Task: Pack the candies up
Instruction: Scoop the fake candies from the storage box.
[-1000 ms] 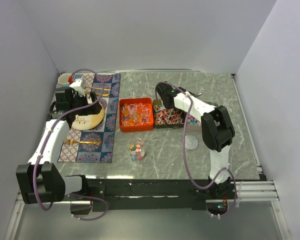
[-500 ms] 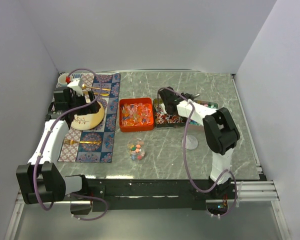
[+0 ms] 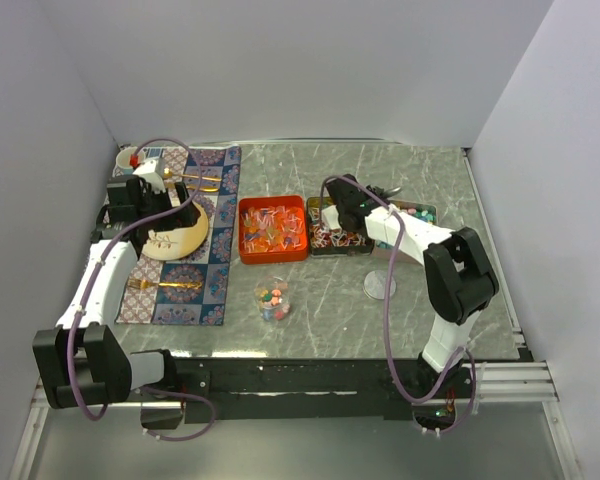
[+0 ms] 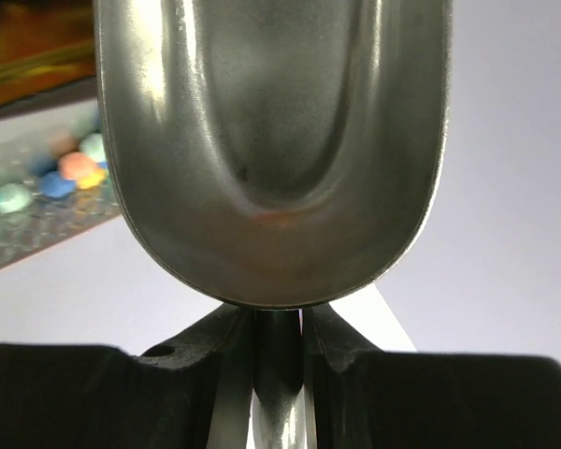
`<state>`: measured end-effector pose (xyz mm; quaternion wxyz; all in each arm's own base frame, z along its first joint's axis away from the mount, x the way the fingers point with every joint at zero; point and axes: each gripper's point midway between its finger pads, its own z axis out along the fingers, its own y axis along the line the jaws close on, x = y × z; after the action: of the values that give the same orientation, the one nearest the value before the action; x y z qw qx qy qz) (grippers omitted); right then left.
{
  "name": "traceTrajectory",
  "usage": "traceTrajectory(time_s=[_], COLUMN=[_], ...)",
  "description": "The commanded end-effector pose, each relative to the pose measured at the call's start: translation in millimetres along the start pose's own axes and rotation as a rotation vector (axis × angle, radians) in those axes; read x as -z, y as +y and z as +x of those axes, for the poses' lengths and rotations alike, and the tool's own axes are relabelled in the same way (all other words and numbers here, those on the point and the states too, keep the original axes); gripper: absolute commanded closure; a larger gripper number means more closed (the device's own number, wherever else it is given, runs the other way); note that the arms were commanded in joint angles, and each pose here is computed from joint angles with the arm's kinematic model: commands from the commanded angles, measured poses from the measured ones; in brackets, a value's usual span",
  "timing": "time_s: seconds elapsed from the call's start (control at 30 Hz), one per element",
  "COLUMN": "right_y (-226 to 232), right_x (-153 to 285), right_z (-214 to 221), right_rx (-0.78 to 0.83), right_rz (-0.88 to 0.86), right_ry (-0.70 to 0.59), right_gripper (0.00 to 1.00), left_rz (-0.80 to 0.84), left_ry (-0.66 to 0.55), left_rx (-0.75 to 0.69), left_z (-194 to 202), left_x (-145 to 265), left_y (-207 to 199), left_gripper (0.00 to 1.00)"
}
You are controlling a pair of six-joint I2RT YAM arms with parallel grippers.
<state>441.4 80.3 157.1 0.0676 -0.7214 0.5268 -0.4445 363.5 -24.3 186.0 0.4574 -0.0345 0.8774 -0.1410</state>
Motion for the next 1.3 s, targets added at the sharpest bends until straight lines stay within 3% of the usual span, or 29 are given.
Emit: traceTrajectory(time_s=[0.0, 0.23, 0.47, 0.87, 1.1, 1.27], right_y=[-50, -73, -44, 4, -1, -6], right_x=[1, 1, 0, 1, 10, 8], right_z=[9, 32, 30, -19, -53, -73], right_rx=[0.713, 0.795, 0.862, 0.972, 0.840, 0.831], right_rz=[0.030, 0.023, -0.040, -0.057, -0.140, -0.156], right_ry=[0.160, 0.205, 0.170, 0.045, -0.062, -0.126], right_gripper=[1.00, 1.00, 1.00, 1.00, 1.00, 1.00], left_rz=[0.001, 0.013, -0.028, -0.036, -0.038, -0.041], left_ry=[-0.042, -0.055, -0.067, -0.060, -0.066, -0.062], left_rx=[0.002, 0.017, -0.006, -0.002, 0.004, 0.005], left_z=[-9, -11, -8, -5, -6, -5], left_x=[2, 1, 7, 9, 9, 9], left_y=[0, 0, 7, 9, 10, 11], left_gripper=[0.04, 0.04, 0.03, 0.04, 0.04, 0.04])
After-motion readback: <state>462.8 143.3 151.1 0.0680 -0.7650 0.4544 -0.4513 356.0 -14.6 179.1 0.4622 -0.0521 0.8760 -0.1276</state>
